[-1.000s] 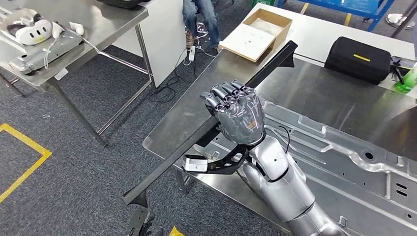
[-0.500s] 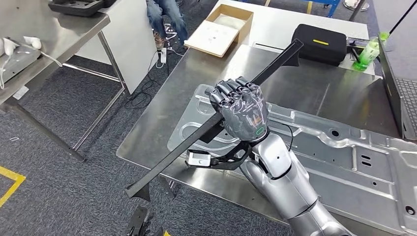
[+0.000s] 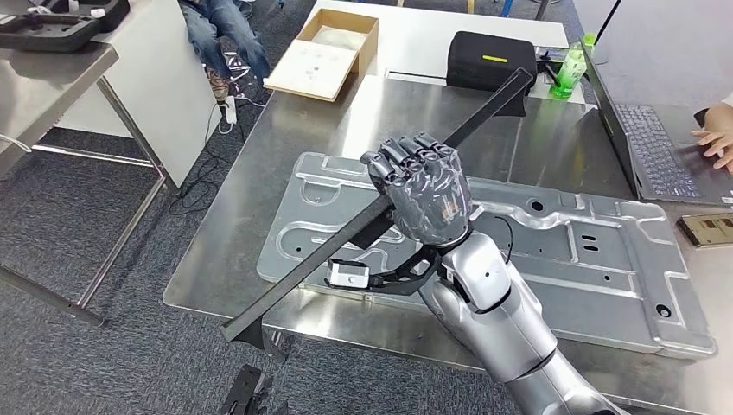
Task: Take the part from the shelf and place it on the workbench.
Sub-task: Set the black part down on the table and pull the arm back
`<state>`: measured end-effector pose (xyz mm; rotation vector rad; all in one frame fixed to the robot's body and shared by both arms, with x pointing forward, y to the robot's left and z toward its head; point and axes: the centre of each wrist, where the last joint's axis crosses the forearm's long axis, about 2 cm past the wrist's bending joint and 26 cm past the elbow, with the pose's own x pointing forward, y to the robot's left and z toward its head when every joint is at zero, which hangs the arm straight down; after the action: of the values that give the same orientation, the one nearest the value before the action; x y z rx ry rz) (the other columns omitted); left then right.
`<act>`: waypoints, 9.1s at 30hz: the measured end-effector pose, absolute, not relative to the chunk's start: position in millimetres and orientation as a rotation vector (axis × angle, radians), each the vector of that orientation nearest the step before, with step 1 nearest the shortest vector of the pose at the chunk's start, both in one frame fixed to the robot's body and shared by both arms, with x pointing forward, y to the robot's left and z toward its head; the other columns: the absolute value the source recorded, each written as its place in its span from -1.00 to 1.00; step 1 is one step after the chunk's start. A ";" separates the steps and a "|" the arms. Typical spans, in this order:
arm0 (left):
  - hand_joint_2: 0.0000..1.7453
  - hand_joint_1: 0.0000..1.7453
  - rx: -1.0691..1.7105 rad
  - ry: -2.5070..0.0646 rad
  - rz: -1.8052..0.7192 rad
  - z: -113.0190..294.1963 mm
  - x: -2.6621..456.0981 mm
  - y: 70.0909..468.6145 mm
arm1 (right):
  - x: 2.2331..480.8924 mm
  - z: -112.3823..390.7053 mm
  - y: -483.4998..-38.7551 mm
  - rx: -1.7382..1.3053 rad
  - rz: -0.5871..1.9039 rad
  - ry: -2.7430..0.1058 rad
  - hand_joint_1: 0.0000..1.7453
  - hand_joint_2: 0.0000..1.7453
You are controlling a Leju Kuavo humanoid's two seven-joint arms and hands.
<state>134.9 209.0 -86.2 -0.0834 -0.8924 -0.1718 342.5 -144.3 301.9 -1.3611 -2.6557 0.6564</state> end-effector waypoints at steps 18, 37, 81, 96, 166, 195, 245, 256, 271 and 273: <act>1.00 -1.00 -0.084 -0.907 -0.175 -84.0 141.7 208.2 | 345.6 304.3 -145.1 -1.370 0.653 -2.651 1.00 1.00; 1.00 -1.00 -0.084 -0.898 -0.180 -84.5 139.6 207.6 | 347.3 299.2 -143.8 -1.432 0.712 -2.628 1.00 1.00; -1.00 -1.00 -0.117 -0.891 -0.142 -87.8 132.0 213.6 | 352.4 297.1 -141.7 -1.494 0.771 -2.601 -1.00 -1.00; -1.00 -1.00 -0.122 -0.917 -0.138 -85.7 139.1 213.3 | 354.1 298.0 -141.3 -1.491 0.773 -2.601 -1.00 -1.00; -1.00 -1.00 -0.093 -0.935 -0.109 -85.8 141.9 219.9 | 428.2 295.9 -177.5 -1.016 0.898 -2.046 -1.00 -1.00; -1.00 -1.00 -0.099 -0.931 -0.127 -86.1 141.9 222.0 | 448.1 282.2 -178.6 -0.665 1.014 -1.781 -1.00 1.00; -1.00 -1.00 -0.089 -0.922 -0.143 -87.7 139.0 227.8 | 456.7 285.4 -182.6 -0.471 0.831 -1.924 -1.00 -1.00; -1.00 -1.00 -0.103 -0.922 -0.162 -85.3 142.7 218.7 | 405.2 289.9 -172.6 -0.772 0.684 -2.379 -1.00 -1.00; -1.00 -1.00 -0.099 -0.899 -0.157 -87.2 135.4 216.5 | 367.6 313.1 -156.5 -1.098 0.775 -2.623 -1.00 -1.00; -1.00 -1.00 -0.098 -0.903 -0.156 -87.2 135.6 216.6 | 364.8 315.5 -154.4 -1.096 0.771 -2.639 -1.00 -1.00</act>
<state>135.6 216.6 -87.2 -0.0983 -0.9029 -0.1564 364.8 -154.4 315.5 -1.0959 -2.6388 0.7714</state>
